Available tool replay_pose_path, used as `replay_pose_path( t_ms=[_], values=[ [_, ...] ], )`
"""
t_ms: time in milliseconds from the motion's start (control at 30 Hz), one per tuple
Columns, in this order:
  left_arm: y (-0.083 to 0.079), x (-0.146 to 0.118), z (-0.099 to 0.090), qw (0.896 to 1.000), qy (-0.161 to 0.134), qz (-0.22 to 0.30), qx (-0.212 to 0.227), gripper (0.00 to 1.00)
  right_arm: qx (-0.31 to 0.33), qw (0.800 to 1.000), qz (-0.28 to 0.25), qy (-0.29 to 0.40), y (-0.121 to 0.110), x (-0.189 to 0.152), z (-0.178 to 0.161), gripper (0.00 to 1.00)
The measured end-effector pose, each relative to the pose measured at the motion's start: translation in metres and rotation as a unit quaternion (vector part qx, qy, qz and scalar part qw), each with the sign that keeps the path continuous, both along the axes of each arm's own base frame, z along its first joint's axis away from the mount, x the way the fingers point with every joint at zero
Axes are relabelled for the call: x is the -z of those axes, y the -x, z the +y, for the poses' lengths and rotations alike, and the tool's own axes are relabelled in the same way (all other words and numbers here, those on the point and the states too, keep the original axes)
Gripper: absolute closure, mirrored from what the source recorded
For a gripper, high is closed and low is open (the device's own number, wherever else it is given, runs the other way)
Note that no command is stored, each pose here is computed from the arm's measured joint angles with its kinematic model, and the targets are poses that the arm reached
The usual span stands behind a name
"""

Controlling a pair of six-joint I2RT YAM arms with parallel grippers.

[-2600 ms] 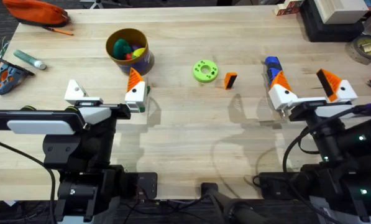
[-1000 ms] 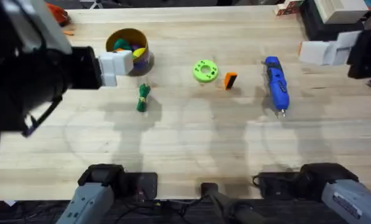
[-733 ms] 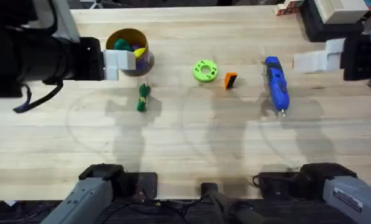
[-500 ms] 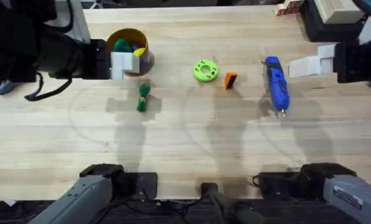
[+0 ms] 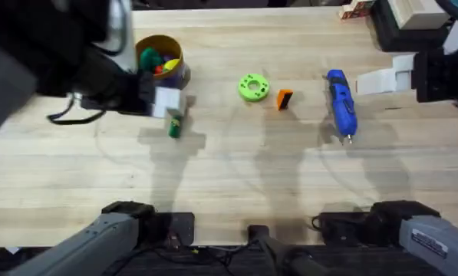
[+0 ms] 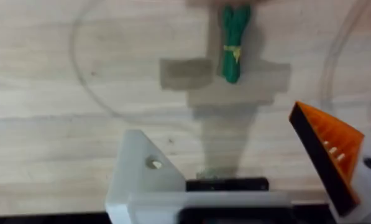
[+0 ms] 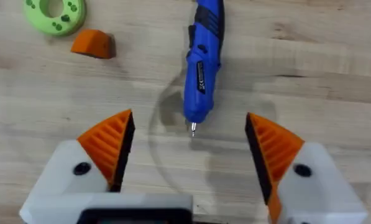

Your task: Pick up the gripper from the table and insert it into the empty holder that is missing its gripper. Then pick up a screw, insert it into the mounting hole, and use the screwdriver to tighten it. Finally, clean up the table by picking up the vegetable and placing it into the bucket.

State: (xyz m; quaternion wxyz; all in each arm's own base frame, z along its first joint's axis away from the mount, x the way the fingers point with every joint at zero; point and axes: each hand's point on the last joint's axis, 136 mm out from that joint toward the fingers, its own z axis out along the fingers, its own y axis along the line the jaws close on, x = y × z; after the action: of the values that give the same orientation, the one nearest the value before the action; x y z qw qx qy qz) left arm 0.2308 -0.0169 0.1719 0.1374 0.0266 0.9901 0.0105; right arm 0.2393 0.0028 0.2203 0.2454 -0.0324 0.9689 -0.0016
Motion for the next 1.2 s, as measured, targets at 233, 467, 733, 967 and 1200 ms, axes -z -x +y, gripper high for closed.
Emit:
replay_pose_path(
  t_ms=[233, 467, 733, 967, 1200],
  values=[
    [-0.006, 0.036, -0.013, 0.997, 0.008, 0.082, -0.012, 0.015, 0.000, 1.000, 0.000, 0.000, 0.000, 0.000, 0.000, 0.007],
    [-0.020, 0.079, -0.017, 0.989, 0.003, 0.148, -0.014, 0.015, 0.000, 1.000, 0.000, 0.000, 0.000, 0.000, 0.000, 0.007],
    [-0.027, 0.121, -0.020, 0.990, 0.010, 0.138, -0.020, 0.016, 0.000, 1.000, 0.000, 0.000, 0.000, 0.000, 0.000, 0.007],
    [-0.020, 0.135, -0.019, 0.987, 0.008, 0.157, -0.020, 0.044, 0.000, 1.000, 0.000, 0.000, 0.000, 0.000, 0.000, 0.007],
    [-0.024, 0.136, -0.019, 0.988, 0.008, 0.151, -0.017, 0.115, 0.000, 1.000, 0.000, 0.000, 0.000, 0.000, 0.000, 0.010]
  ],
)
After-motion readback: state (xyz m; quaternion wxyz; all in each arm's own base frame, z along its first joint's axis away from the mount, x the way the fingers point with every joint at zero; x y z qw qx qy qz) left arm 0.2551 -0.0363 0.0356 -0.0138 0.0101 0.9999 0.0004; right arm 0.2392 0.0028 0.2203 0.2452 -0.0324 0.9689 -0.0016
